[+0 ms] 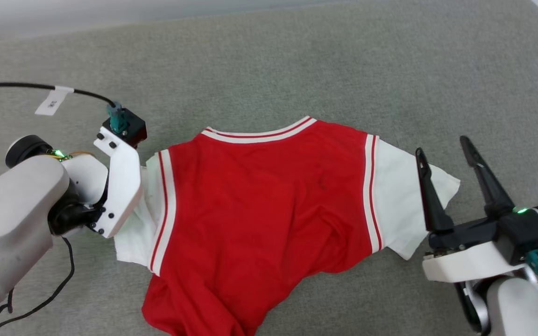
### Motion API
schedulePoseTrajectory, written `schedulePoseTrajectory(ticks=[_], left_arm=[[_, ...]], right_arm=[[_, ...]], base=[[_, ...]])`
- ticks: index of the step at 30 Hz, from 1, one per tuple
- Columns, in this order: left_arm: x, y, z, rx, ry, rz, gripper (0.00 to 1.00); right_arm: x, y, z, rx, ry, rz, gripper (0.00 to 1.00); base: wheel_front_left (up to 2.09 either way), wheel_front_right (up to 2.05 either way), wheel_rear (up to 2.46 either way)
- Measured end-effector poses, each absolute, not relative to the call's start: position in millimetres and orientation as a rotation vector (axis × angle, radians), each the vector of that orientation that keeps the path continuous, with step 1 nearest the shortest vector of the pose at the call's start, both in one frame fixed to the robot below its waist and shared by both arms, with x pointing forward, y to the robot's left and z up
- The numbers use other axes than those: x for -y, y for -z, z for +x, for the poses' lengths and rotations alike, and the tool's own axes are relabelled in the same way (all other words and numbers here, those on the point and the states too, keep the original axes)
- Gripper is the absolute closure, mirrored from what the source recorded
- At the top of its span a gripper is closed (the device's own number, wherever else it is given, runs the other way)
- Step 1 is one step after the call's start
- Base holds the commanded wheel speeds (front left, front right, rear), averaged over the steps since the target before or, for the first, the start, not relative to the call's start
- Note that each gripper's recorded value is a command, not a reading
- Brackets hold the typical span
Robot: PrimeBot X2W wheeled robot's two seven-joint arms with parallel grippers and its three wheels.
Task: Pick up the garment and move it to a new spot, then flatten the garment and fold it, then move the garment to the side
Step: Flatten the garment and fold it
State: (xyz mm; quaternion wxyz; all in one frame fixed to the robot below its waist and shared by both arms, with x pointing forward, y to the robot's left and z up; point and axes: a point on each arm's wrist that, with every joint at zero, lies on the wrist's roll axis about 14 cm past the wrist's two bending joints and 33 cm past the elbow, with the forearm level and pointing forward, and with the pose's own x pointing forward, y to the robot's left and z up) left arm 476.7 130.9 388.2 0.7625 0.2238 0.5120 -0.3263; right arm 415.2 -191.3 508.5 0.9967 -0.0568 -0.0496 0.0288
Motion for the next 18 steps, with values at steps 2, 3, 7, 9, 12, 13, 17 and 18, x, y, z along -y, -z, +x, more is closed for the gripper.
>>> schedulePoseTrajectory(ticks=[2, 3, 7, 9, 12, 13, 17, 18], left_arm=[[-132.5, -397.6, 473.5, -1.077, 0.713, 0.485, 1.0], [-134.8, -403.9, 472.7, -1.057, 0.712, 0.49, 1.0], [-139.0, -429.5, 468.6, -0.973, 0.713, 0.487, 1.0], [-143.5, -441.2, 466.3, -0.939, 0.707, 0.482, 1.0], [-150.2, -455.2, 462.2, -0.9, 0.698, 0.477, 1.0], [-151.1, -458.9, 460.4, -0.888, 0.699, 0.476, 1.0], [-155.8, -466.7, 456.6, -0.864, 0.69, 0.469, 1.0], [-155.7, -467.1, 456.2, -0.86, 0.69, 0.467, 1.0]], right_arm=[[194.4, -519.9, 417.2, 0.131, -0.058, -0.144, 0.0], [196.2, -528.3, 419.4, 0.155, -0.063, -0.166, 0.0], [209.8, -562.8, 427.9, 0.245, -0.073, -0.268, 0.0], [214.8, -577.7, 433.1, 0.28, -0.086, -0.318, 0.0], [219.9, -590.2, 444.2, 0.27, -0.116, -0.398, 0.0], [221.6, -592.9, 449.2, 0.253, -0.126, -0.41, 0.0], [228.9, -596.5, 470.3, 0.129, -0.156, -0.429, 0.0], [232.0, -588.5, 474.9, 0.057, -0.163, -0.426, 0.0]], base=[[0.0, 0.0, 0.0], [0.0, 0.0, 0.0], [0.0, 0.0, 0.0], [0.0, 0.0, 0.0], [0.0, 0.0, 0.0], [0.0, 0.0, 0.0], [0.0, 0.0, 0.0], [0.0, 0.0, 0.0]])
